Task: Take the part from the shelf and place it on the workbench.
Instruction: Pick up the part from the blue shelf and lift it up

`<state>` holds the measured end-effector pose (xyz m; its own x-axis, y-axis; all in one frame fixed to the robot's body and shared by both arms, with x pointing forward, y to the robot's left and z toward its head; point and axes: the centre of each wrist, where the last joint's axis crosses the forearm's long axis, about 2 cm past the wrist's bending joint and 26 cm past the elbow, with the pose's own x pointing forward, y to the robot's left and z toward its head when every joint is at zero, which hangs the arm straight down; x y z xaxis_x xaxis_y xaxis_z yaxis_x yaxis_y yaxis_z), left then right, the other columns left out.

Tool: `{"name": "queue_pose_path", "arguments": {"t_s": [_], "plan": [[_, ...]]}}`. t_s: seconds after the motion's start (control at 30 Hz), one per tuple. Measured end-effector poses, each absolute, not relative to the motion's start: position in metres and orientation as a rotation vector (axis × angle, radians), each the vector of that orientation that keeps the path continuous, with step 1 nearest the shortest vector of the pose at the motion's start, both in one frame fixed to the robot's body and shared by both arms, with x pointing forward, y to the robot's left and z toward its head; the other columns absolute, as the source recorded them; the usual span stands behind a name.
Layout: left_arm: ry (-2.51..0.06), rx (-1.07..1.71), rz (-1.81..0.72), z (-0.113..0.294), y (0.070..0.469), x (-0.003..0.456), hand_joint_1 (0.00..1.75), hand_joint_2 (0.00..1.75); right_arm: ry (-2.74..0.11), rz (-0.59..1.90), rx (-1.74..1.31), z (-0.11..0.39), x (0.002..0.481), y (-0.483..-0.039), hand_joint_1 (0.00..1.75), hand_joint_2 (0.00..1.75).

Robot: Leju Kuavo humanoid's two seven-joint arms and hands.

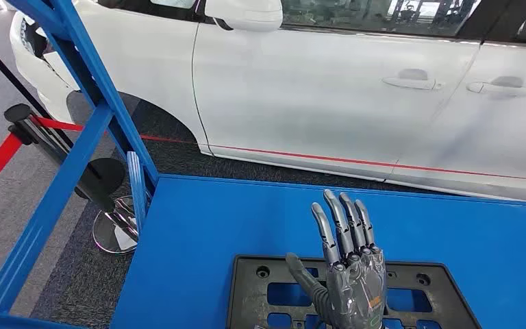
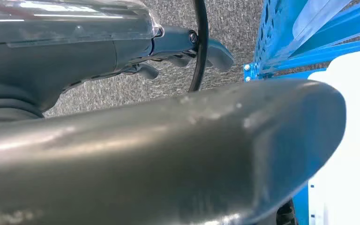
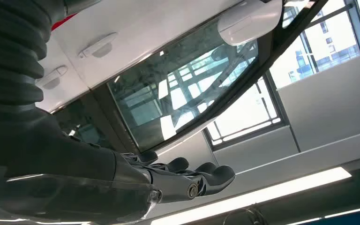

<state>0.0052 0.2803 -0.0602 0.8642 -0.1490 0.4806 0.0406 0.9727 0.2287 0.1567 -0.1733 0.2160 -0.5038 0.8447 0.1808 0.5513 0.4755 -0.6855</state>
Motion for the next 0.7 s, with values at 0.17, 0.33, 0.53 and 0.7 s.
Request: {"name": "queue_pose_path", "arguments": {"t_s": [0.17,0.33,0.53,0.7], "plan": [[-0.519,0.212,-0.083,-0.0602,0.2805,0.0056,0.00,0.00,-2.223,0.777,-1.149,0.2159,0.1568,-0.1732,0.00,1.75],[-0.525,0.148,0.088,-0.0630,0.2781,0.0061,0.00,0.00,-2.235,0.781,-1.137,0.2164,0.1572,-0.1724,0.00,1.75],[-0.500,0.126,0.077,-0.0653,0.2743,0.0051,0.00,0.00,-2.251,0.776,-1.129,0.2167,0.1577,-0.1712,0.00,1.75],[-0.478,0.122,0.030,-0.0667,0.2734,0.0043,0.00,0.00,-2.249,0.785,-1.124,0.2150,0.1588,-0.1704,0.00,1.75]]}}
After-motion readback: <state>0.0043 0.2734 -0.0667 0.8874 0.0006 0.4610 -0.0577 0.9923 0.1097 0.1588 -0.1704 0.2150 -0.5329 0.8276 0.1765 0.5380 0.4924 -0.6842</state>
